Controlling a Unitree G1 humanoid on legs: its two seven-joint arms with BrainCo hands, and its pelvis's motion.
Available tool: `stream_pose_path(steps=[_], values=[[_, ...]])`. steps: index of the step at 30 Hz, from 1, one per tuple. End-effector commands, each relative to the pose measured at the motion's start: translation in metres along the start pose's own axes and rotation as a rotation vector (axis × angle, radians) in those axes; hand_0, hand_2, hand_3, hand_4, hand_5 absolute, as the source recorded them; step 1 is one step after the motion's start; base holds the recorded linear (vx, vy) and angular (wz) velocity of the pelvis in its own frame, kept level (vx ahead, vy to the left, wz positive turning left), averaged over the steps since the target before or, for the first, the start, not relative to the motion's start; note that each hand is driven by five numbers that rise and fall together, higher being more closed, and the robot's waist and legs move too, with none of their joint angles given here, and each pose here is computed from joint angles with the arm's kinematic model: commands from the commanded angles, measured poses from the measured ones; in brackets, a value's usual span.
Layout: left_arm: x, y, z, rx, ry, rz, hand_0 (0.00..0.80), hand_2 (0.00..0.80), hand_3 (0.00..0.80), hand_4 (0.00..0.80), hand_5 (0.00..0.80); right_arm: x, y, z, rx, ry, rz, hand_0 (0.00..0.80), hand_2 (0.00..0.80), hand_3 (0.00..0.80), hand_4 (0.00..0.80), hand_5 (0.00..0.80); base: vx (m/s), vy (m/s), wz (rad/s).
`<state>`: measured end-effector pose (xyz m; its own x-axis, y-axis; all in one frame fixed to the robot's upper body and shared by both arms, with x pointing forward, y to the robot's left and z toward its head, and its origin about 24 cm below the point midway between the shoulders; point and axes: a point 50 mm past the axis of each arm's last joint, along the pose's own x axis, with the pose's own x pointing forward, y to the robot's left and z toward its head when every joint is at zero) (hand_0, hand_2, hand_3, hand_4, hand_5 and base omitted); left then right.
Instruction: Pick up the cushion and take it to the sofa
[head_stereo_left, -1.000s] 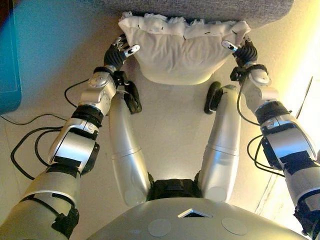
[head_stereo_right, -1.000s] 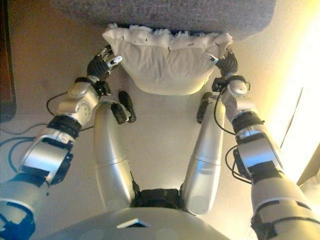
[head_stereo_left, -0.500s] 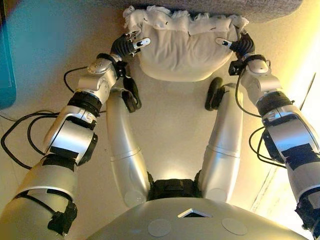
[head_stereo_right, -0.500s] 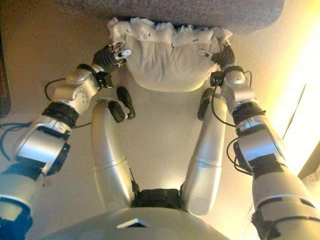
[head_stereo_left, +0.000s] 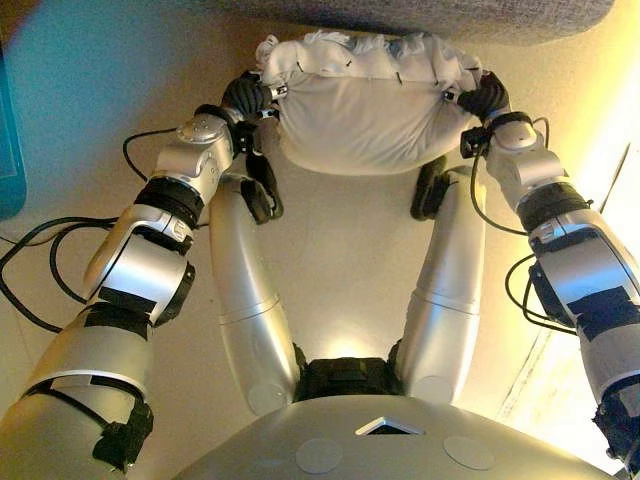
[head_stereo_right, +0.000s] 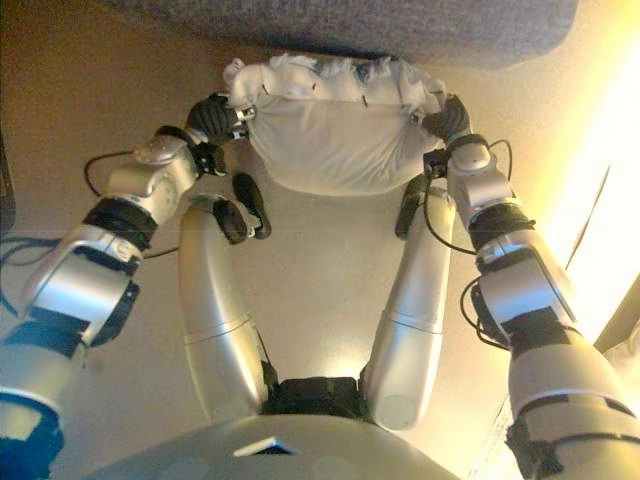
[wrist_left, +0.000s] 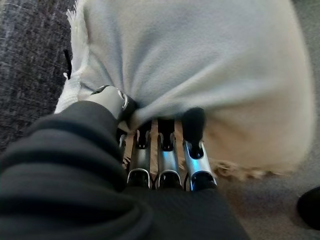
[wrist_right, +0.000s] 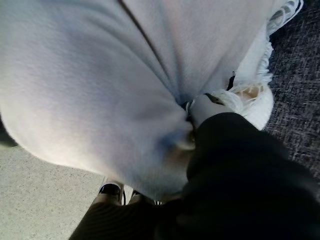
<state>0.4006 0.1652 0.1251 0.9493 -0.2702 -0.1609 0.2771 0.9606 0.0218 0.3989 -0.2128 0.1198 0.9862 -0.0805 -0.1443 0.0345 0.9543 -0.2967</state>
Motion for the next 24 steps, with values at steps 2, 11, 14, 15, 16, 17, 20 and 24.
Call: stream_pose_path(steps=[2,11,14,15,16,17,20,24], values=[[0.005,-0.032,0.023,-0.081,-0.222,-0.109,0.8,0.8,0.8,0.8,0.8,-0.004,0.031,0.016,0.128,-0.144,0.056,0.8,0.8,0.8,0.8,0.8,0.045,-0.001,0.01],[-0.015,-0.043,0.014,-0.098,-0.357,-0.109,0.8,0.8,0.8,0.8,0.8,-0.027,0.047,0.018,0.237,-0.291,0.057,0.8,0.8,0.8,0.8,0.8,0.071,-0.034,0.1],[-0.027,-0.04,0.007,-0.111,-0.392,-0.071,0.8,0.8,0.8,0.8,0.8,-0.04,0.052,0.0,0.287,-0.293,0.051,0.8,0.8,0.8,0.8,0.8,0.136,-0.033,0.19],[-0.03,-0.04,0.005,-0.113,-0.395,-0.062,0.8,0.8,0.8,0.8,0.8,-0.043,0.052,-0.005,0.293,-0.292,0.05,0.8,0.8,0.8,0.8,0.8,0.232,-0.032,0.16],[-0.036,-0.038,0.0,-0.111,-0.395,-0.046,0.8,0.8,0.8,0.8,0.8,-0.049,0.051,-0.013,0.301,-0.297,0.044,0.8,0.8,0.8,0.8,0.8,0.255,-0.021,0.09],[-0.042,-0.037,-0.005,-0.091,-0.402,-0.028,0.8,0.8,0.8,0.8,0.8,-0.055,0.049,-0.018,0.311,-0.303,0.032,0.8,0.8,0.8,0.8,0.8,0.254,-0.012,0.02],[-0.054,-0.034,-0.011,-0.057,-0.417,0.04,0.8,0.8,0.8,0.8,0.8,-0.064,0.042,-0.017,0.331,-0.344,0.029,0.8,0.8,0.8,0.8,0.8,0.198,0.009,-0.08],[-0.061,-0.027,-0.013,-0.038,-0.418,0.101,0.8,0.8,0.8,0.8,0.8,-0.074,0.042,-0.017,0.348,-0.376,0.044,0.8,0.8,0.8,0.8,0.8,0.129,0.005,-0.11]])
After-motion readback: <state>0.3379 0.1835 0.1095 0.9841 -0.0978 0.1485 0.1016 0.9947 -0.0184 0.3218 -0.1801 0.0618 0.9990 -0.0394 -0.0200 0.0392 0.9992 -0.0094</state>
